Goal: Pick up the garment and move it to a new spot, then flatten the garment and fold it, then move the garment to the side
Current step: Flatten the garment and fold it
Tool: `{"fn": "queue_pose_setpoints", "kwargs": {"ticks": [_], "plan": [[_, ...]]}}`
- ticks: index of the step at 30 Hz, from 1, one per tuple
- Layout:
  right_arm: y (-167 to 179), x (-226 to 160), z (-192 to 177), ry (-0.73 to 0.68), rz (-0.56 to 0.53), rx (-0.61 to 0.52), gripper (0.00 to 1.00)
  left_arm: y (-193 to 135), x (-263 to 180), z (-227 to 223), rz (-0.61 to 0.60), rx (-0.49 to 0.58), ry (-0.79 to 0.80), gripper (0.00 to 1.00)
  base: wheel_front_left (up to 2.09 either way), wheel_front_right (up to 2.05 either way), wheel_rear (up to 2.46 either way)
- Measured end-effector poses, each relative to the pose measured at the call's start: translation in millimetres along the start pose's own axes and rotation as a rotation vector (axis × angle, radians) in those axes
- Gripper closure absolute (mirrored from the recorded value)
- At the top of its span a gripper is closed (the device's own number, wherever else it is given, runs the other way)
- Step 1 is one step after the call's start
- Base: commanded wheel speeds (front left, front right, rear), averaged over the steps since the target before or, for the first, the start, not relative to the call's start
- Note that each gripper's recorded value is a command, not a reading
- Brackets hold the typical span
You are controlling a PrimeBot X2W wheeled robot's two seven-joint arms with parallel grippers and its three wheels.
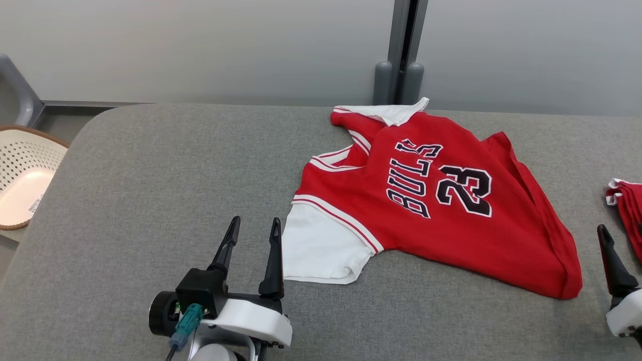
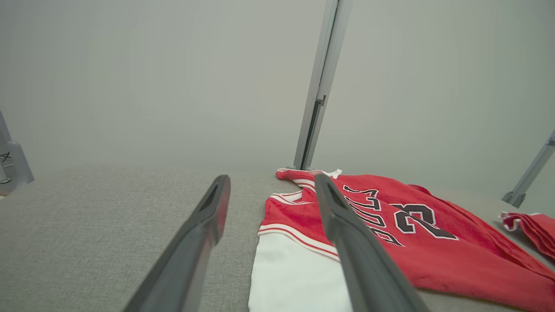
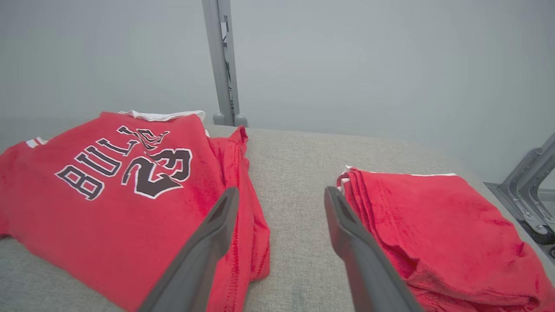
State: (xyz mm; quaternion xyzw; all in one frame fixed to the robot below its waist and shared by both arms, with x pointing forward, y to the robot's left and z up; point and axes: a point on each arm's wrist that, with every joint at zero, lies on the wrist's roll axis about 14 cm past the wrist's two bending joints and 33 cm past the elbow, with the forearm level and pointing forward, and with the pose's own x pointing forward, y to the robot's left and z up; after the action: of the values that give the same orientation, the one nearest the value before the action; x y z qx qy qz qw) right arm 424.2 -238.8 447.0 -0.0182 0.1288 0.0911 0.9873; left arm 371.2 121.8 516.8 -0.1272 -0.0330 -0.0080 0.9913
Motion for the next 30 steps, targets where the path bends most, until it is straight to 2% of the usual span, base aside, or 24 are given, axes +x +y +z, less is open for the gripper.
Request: {"fn": "queue_pose_setpoints", "kwargs": {"ticks": [7,15,22,30], "plan": [[45.0,-7.8,22.1,-0.154,0.086,0.102,0.00,-5.5,1.6,1.0,-0.017,0.000,-0.005,0.00,0.00,0.00,0.00],[82.0,-18.8,17.2,-0.183,0.133,0.157,0.00,-12.9,0.3,-6.5,-0.036,-0.003,0.017,0.00,0.00,0.00,0.00],[82.2,-19.3,17.3,-0.189,0.130,0.159,0.00,-10.5,0.7,-18.2,-0.022,0.000,0.054,0.00,0.00,0.00,0.00],[71.1,-21.5,13.5,-0.180,0.108,0.157,0.00,-0.5,-6.0,-91.8,0.011,0.065,0.295,0.00,0.00,0.00,0.00]]}}
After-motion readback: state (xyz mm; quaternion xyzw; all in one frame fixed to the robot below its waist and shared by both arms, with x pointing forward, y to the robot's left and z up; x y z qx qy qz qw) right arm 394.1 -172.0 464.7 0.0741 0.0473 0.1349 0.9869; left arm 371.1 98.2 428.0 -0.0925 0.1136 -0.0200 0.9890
